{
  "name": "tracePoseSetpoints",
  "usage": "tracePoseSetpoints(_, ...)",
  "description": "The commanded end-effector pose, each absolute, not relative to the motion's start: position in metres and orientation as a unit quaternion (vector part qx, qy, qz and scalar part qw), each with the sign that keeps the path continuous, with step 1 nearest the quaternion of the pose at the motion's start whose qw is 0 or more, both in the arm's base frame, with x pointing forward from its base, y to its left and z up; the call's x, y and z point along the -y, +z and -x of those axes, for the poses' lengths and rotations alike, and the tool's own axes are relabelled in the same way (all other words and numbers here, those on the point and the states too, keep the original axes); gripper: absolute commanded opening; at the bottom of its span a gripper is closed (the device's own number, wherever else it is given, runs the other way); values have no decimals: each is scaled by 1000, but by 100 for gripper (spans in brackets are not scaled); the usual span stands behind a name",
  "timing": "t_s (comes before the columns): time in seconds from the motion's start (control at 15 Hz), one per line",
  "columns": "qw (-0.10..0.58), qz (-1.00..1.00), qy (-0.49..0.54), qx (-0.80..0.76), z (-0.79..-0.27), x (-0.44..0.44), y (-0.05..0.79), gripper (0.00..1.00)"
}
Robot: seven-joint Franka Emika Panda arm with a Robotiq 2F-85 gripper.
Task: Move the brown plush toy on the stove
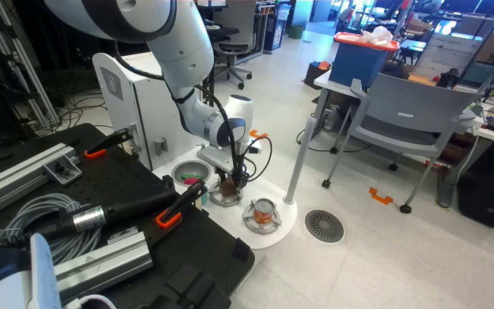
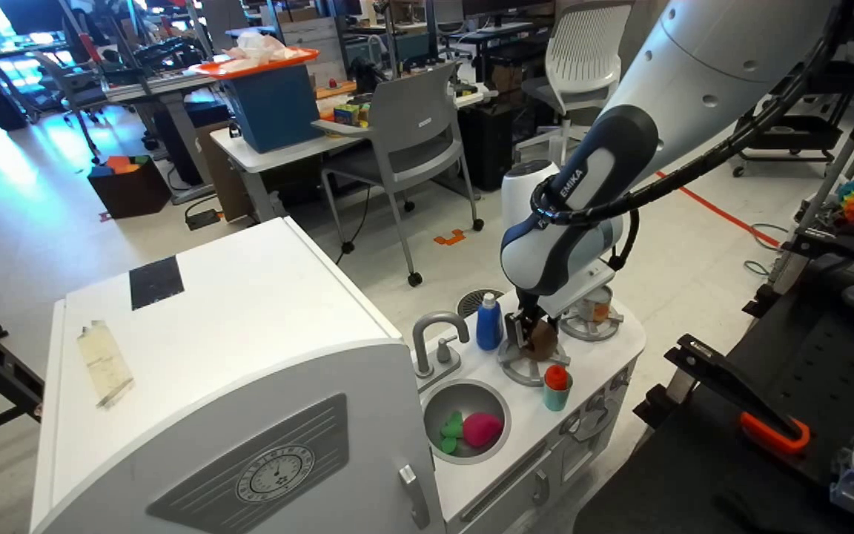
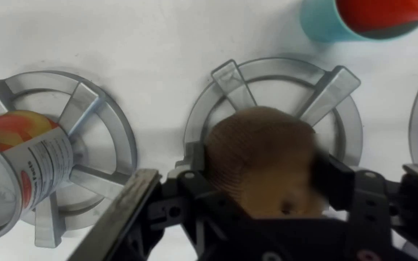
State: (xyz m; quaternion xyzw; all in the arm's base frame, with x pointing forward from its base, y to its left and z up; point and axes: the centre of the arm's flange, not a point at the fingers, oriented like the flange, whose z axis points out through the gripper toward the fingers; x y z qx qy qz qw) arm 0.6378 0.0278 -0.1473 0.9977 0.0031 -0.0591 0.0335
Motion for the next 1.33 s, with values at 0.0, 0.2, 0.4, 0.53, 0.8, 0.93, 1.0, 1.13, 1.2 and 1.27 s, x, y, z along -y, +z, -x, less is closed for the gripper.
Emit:
tracePoseSetpoints(0.0, 56, -996, -62, -7, -664, -6, -167, 38)
tracePoseSetpoints(0.2, 56, -995, -82, 2, -652, -19, -149, 17)
tracePoseSetpoints(0.4, 61, -993, -100, 1, -632, -30, -124, 9)
tracePoseSetpoints(0.53, 63, -992, -110, 0, -621, -21, -110, 6)
tracePoseSetpoints(0.8, 86, -987, -133, 29, -604, 12, -106, 7)
tracePoseSetpoints(0.93, 100, -983, -148, 43, -597, 29, -113, 7)
tracePoseSetpoints(1.0, 105, -981, -158, 48, -593, 35, -122, 7)
tracePoseSetpoints(1.13, 110, -977, -177, 47, -583, 44, -135, 7)
tracePoseSetpoints(1.2, 112, -976, -183, 38, -577, 46, -143, 7)
tracePoseSetpoints(1.27, 115, -975, -187, 30, -573, 47, -152, 7)
